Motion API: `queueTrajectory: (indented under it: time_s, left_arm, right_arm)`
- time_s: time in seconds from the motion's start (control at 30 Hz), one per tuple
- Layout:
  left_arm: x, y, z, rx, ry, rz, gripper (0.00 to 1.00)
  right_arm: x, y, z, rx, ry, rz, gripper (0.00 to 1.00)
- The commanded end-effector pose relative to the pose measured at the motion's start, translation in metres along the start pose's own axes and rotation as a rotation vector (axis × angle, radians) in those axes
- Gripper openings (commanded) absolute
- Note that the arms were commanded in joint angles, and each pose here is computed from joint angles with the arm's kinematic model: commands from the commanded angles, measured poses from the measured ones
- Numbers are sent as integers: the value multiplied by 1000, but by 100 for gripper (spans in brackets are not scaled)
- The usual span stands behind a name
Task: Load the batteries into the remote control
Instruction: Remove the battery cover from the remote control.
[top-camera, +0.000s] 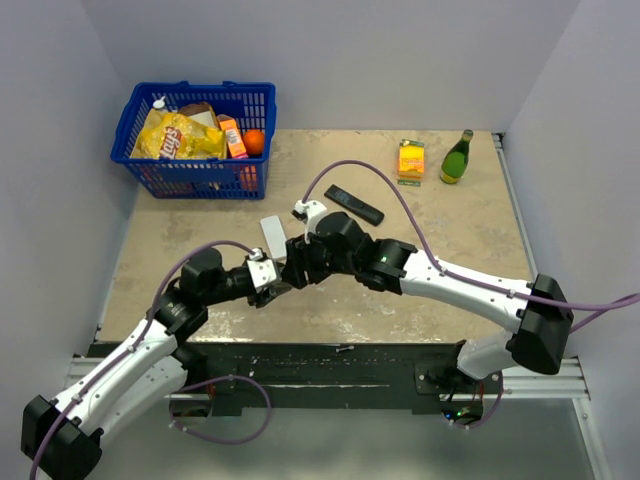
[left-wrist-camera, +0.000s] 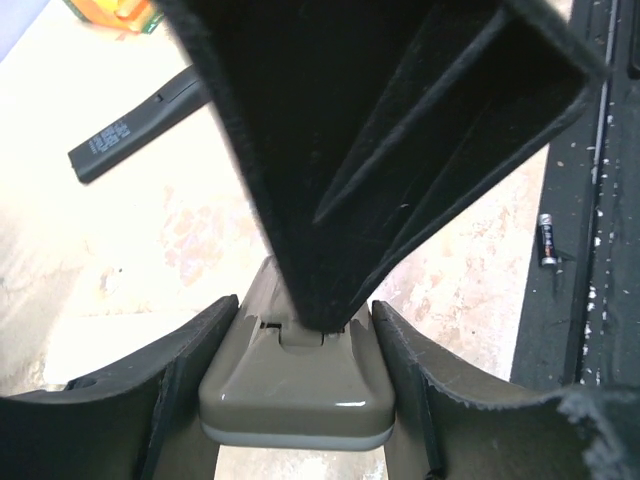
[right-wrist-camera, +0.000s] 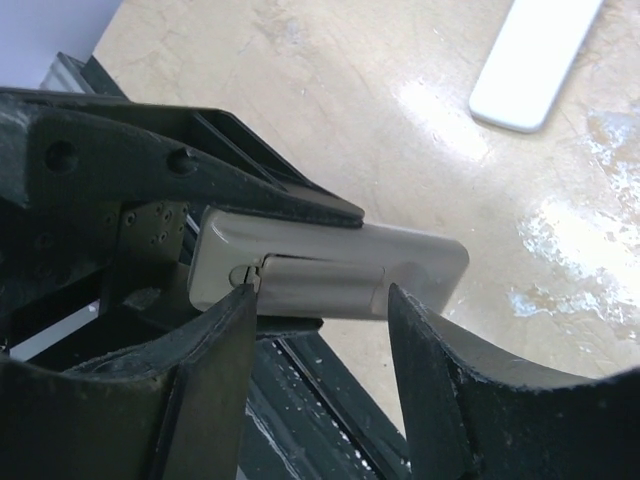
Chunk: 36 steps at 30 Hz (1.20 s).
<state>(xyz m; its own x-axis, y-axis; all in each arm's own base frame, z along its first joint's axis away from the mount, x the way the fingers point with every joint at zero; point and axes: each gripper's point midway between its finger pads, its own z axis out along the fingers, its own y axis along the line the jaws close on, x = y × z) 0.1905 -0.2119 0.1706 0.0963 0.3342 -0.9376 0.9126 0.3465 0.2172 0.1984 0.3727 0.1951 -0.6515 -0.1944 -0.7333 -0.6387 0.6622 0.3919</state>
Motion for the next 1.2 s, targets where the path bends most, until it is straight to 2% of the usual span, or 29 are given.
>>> queueTrajectory:
  time_s: [0.0,0.13,0.33,0.57,0.73,0.93,1.17]
  left_arm:
    - [-88,28,-12,-93,-243,194,0]
    - [-86,28,-11,-94,-239,188,0]
    - [-85,25,-8,-69,-242,171,0]
    - [-91,12,-5,1,-286,136,0]
    - [-85,15,-1,-8,-270,114,0]
    - [-77,30,-1,-101,-230,34,0]
    - [-74,32,-3,-115,-206,5,0]
  right_arm:
    - [69,-81,-14,314,245,-73,39]
    - [69,-76,-13,289,234,-63,36]
    - [42,-43,-16,131,121,-31,34]
    - [11,-15,-14,-12,-14,-75,32]
    - [2,-12,-18,-20,-42,-99,33]
    - [7,-60,-36,204,-59,-94,37]
    - [3,-168,-64,464,-100,86,50]
